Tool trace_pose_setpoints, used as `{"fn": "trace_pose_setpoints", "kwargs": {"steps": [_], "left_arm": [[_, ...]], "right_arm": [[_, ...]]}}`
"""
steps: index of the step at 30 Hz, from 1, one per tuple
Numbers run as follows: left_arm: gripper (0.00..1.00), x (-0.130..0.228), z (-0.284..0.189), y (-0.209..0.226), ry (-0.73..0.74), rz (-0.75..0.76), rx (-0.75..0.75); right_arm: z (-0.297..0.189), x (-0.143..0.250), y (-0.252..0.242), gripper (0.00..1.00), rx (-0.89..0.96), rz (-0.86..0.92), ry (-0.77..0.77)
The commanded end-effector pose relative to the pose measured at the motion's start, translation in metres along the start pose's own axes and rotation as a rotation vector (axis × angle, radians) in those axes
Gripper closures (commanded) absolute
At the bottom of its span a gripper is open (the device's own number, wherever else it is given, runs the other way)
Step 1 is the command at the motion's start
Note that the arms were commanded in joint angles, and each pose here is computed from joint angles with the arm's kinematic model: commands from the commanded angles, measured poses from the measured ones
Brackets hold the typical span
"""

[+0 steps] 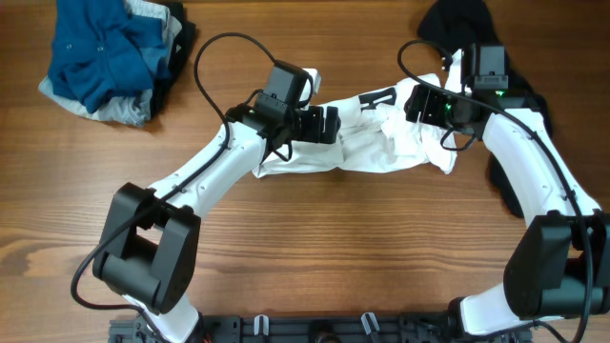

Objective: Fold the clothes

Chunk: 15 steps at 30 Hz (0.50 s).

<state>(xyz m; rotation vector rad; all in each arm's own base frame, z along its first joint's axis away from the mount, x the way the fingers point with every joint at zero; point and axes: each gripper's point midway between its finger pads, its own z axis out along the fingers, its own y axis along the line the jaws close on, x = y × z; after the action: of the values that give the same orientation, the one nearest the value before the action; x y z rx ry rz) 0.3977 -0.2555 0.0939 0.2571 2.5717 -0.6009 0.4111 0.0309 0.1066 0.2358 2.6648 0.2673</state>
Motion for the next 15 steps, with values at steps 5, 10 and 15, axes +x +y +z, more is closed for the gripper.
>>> {"fn": "trace_pose_setpoints", "kwargs": {"steps": [5,10,15], "left_arm": [[0.0,0.005,-0.004,0.018,0.046,-0.044,-0.031],[0.0,0.026,-0.012,0.046,0.144,-0.112,-0.095],[0.0,0.039,-0.021,0.075,0.2,-0.157,-0.18]], "right_arm": [[0.01,-0.001,-0.016,0.07,0.006,0.016,0.002],[0.03,0.0,-0.045,0.0,0.132,-0.002,0.015],[0.064,0.008,-0.049,0.01,0.115,-0.067,0.064]]}}
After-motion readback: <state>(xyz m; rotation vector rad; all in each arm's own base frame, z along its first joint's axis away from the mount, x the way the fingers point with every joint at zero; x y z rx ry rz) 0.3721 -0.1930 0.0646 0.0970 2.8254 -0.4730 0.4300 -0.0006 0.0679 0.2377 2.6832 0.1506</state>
